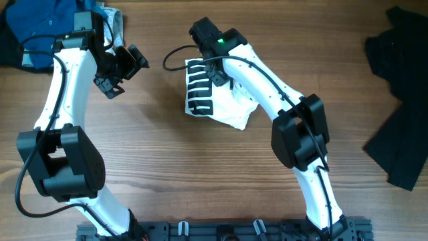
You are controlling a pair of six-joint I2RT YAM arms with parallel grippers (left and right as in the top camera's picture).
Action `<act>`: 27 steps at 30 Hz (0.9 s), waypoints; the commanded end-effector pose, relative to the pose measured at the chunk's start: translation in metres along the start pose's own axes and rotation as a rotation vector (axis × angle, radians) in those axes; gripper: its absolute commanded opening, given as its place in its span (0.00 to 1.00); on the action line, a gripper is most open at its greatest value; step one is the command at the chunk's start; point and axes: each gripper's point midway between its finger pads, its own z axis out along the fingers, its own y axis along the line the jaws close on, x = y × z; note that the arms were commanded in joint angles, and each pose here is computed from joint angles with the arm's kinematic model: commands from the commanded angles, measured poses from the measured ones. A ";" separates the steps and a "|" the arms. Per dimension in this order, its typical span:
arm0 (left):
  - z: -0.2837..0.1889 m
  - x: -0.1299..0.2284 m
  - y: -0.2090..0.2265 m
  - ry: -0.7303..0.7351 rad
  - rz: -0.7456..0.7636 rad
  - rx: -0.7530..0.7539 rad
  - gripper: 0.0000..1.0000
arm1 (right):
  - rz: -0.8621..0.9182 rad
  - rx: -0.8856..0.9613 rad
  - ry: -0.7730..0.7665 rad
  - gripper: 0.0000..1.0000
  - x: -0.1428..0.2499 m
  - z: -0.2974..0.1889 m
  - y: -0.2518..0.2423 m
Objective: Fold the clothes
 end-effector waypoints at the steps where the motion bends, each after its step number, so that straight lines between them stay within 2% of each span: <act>1: 0.005 0.001 0.004 0.010 -0.008 -0.018 1.00 | 0.100 0.077 0.010 0.04 0.001 0.014 -0.041; 5: 0.005 0.001 0.004 0.010 -0.008 -0.018 1.00 | 0.181 0.050 -0.011 0.04 -0.002 0.023 -0.065; 8: 0.005 0.001 0.004 0.011 -0.008 -0.019 1.00 | 0.245 0.002 -0.016 0.10 0.000 0.030 -0.078; 10: 0.005 0.002 0.005 0.013 -0.009 -0.020 1.00 | 0.291 -0.025 -0.011 0.47 0.003 0.034 -0.086; 11: 0.005 0.002 0.005 0.013 -0.009 -0.020 1.00 | 0.314 -0.021 -0.007 0.81 0.005 0.035 -0.091; 12: 0.005 0.002 0.005 0.015 -0.009 -0.021 1.00 | 0.332 -0.012 -0.004 0.99 0.007 0.037 -0.097; 17: 0.005 0.004 0.007 0.024 -0.012 -0.028 1.00 | 0.449 0.011 0.002 0.99 0.014 0.032 -0.119; 20: 0.005 0.005 0.007 0.025 -0.012 -0.029 1.00 | 0.469 -0.046 -0.005 1.00 0.016 0.011 -0.118; 22: 0.005 0.005 0.007 0.025 -0.012 -0.028 1.00 | 0.456 -0.153 -0.017 1.00 0.015 -0.009 -0.104; 27: 0.005 0.004 0.007 0.024 -0.012 -0.028 1.00 | 0.322 -0.560 -0.079 0.97 0.004 -0.057 -0.045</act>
